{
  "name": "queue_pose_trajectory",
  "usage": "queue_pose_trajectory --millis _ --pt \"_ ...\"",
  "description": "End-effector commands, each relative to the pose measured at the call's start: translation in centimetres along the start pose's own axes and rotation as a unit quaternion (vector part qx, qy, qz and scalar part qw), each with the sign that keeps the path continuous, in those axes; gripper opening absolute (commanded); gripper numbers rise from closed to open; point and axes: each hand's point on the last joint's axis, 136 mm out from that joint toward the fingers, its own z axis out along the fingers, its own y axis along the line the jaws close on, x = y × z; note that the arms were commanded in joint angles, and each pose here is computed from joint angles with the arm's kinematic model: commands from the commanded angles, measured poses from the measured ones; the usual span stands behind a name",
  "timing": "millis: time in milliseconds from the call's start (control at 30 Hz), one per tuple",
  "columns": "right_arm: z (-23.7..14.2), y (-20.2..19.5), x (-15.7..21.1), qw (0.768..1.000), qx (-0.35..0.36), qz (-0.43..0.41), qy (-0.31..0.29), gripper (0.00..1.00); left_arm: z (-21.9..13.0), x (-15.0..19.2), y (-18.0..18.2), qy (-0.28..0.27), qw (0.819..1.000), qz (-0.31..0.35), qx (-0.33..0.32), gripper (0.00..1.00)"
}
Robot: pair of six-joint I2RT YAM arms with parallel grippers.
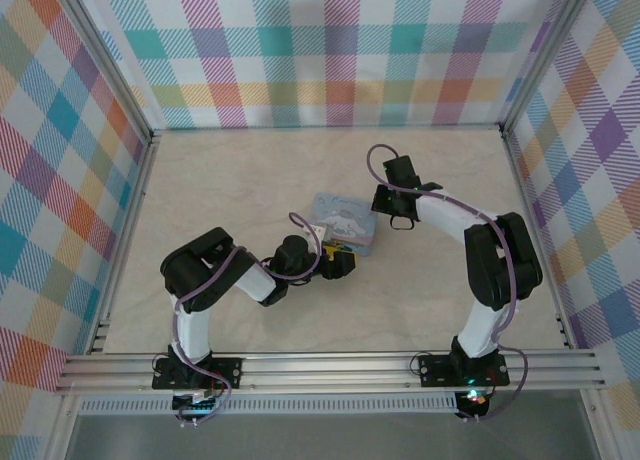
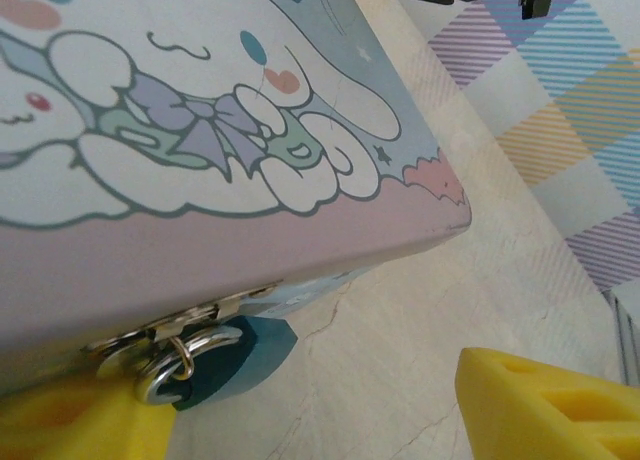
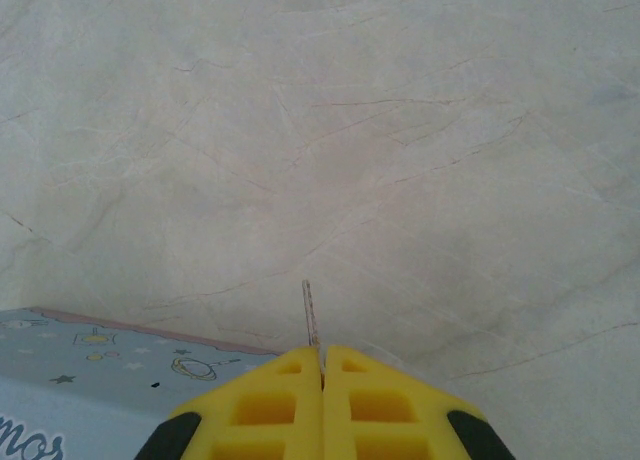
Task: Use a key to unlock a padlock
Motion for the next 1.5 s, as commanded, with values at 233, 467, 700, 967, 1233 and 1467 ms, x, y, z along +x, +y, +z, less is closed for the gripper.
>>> queue_pose_trajectory --millis 233,467,700,967,1233,1467 --pt "1.1 0.3 5.4 0.995 0.001 -0.020 0.096 0.00 0.2 1.0 -1.2 0.001 0.998 -0.035 0.051 0.72" --pt "1.0 0.4 5.4 0.995 0.000 -0.020 0.096 0.00 0.4 2.4 -0.6 0.017 0.999 -0.040 0.029 0.74" --pt "0.9 0.4 5.3 0.995 0.000 -0.021 0.093 0.00 -0.3 3.2 1.5 0.020 0.998 -0.052 -0.007 0.61" --pt "0.9 0.4 5.4 0.995 -0.001 -0.019 0.093 0.00 -1.2 3.9 2.9 0.040 0.997 -0.050 -0.036 0.51" --pt "1.5 1.3 6.2 0.995 -0.007 -0.020 0.102 0.00 1.3 2.7 0.6 0.031 0.997 -0.063 0.024 0.64" --pt "1.3 1.0 6.0 0.995 0.001 -0.028 0.096 0.00 0.6 3.5 1.6 0.036 0.997 -0.062 0.001 0.62"
